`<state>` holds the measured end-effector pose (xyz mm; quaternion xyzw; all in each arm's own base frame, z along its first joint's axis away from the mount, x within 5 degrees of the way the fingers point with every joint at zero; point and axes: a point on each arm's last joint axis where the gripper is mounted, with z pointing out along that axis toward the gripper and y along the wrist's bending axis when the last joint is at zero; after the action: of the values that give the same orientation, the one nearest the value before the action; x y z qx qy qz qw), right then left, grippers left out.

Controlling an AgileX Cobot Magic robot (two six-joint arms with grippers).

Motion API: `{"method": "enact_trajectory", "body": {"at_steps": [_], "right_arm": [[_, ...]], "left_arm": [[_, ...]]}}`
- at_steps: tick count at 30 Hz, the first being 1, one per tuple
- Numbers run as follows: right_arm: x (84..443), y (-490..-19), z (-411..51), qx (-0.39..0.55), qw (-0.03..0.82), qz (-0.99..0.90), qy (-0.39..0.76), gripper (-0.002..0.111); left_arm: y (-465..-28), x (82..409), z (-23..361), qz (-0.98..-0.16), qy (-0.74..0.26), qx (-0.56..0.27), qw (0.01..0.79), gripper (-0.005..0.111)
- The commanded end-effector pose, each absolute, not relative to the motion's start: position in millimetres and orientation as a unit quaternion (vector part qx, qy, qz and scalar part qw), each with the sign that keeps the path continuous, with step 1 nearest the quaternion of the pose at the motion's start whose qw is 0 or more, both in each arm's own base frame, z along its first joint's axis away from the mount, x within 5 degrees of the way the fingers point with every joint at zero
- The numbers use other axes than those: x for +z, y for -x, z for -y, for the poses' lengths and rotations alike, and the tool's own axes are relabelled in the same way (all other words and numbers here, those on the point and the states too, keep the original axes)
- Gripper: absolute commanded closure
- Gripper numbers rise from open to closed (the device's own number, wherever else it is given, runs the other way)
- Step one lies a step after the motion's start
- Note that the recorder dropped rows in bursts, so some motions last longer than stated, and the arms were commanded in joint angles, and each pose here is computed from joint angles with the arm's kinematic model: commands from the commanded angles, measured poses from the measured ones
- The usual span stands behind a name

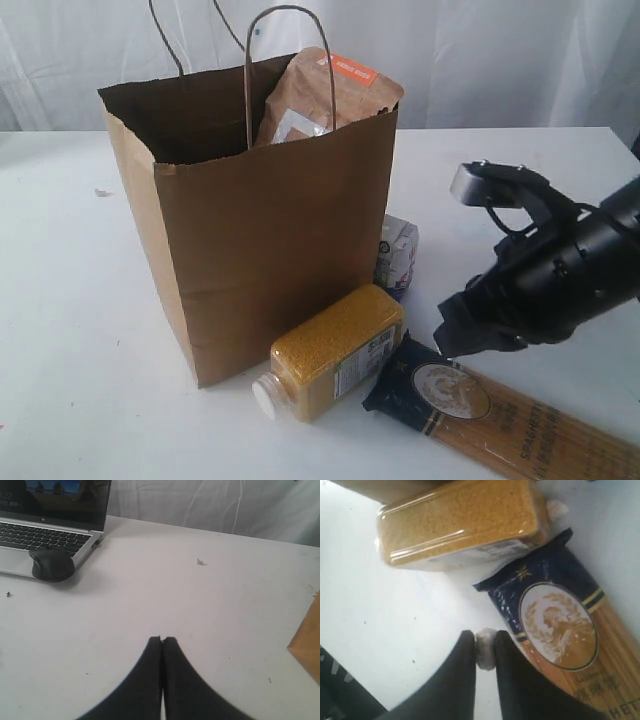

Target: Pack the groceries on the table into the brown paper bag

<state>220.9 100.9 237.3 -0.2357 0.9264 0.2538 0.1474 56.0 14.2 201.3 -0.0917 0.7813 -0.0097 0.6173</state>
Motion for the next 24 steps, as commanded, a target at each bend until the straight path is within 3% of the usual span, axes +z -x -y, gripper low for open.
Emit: {"method": "enact_trajectory", "body": {"at_steps": [1, 5, 10, 12, 18, 24], "right_arm": [[259, -197, -98, 0.266, 0.198, -0.910, 0.248, 0.108], [303, -186, -98, 0.303, 0.309, -0.875, 0.218, 0.108], [382, -190, -87, 0.357, 0.525, -0.770, 0.064, 0.108], [405, -197, -87, 0.357, 0.556, -0.748, 0.063, 0.108], [419, -238, -123, 0.436, 0.433, -0.769, 0.175, 0.108], [399, -299, -137, 0.433, 0.412, -0.787, 0.150, 0.108]], "left_arm": [[-56, 202, -15, -0.778, 0.089, -0.005, 0.622, 0.107], [-56, 202, -15, -0.778, 0.089, -0.005, 0.622, 0.107], [-56, 202, -15, -0.778, 0.089, -0.005, 0.622, 0.107], [-56, 202, -15, -0.778, 0.089, -0.005, 0.622, 0.107], [-56, 202, -15, -0.778, 0.089, -0.005, 0.622, 0.107], [-56, 202, -15, -0.778, 0.089, -0.005, 0.622, 0.107]]}}
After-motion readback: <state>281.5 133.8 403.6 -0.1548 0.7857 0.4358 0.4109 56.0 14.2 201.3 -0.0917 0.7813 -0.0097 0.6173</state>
